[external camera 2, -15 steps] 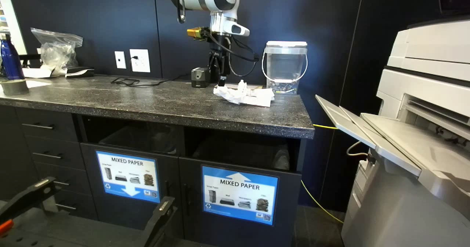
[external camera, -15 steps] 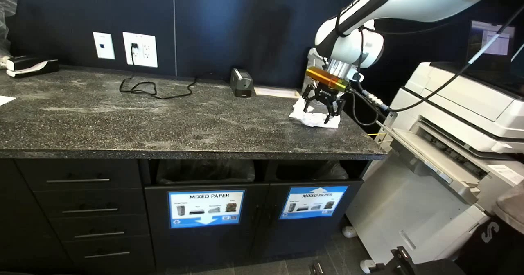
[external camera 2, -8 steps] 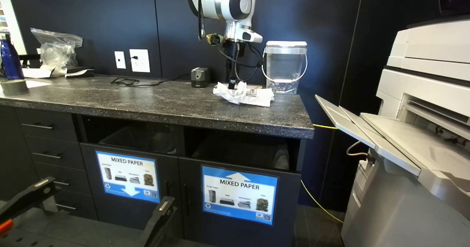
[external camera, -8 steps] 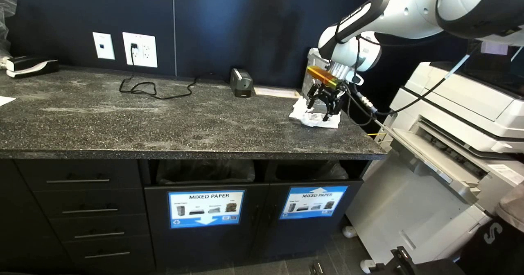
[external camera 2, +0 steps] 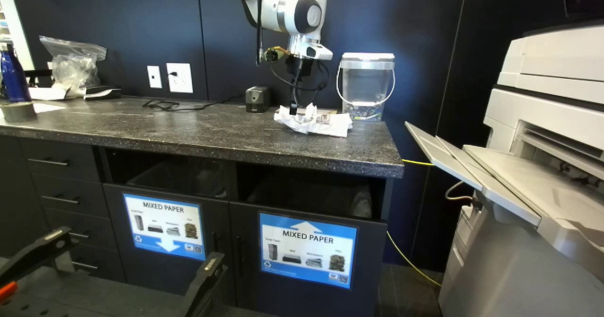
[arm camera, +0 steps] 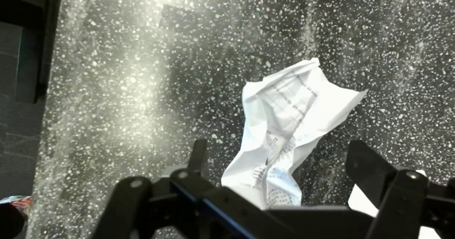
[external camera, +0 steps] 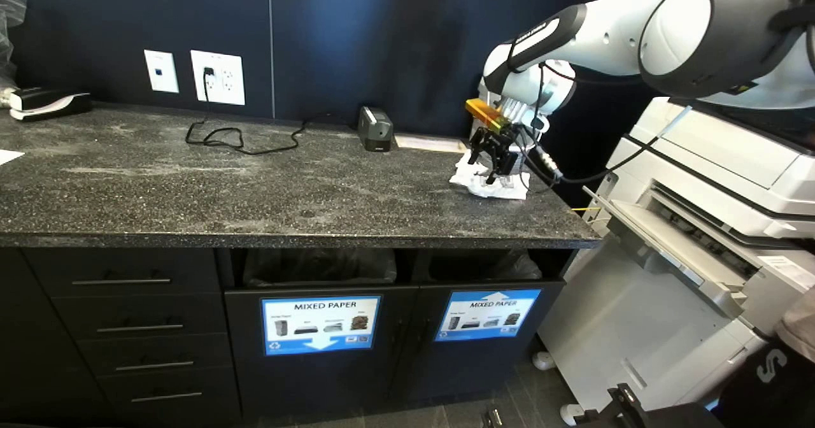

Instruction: Put the papers in the bin to the right

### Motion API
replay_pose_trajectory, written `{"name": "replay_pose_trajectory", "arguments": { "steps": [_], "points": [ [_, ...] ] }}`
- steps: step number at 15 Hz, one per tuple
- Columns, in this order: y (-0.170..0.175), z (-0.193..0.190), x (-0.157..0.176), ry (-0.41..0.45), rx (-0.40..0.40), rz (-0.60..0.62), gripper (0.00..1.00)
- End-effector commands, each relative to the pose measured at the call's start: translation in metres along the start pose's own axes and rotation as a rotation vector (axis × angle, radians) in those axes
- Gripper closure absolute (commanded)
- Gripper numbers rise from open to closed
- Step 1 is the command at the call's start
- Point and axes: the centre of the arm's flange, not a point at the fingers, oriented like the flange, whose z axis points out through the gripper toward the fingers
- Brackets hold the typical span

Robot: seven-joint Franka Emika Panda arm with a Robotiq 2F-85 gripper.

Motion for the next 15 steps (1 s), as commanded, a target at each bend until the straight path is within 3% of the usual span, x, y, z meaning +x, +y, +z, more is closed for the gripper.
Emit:
{"name": "replay_pose_trajectory", "arguments": {
  "steps": [1, 6, 15],
  "points": [
    [-0.035, 0.009, -0.002, -0.021, -0.011, 0.028, 0.0],
    [-0.044, 0.025, -0.01, -0.049, -0.05, 0.033, 0.0],
    [-0.051, 0.052, 0.0, -0.019, -0.082, 0.069, 0.0]
  ]
}}
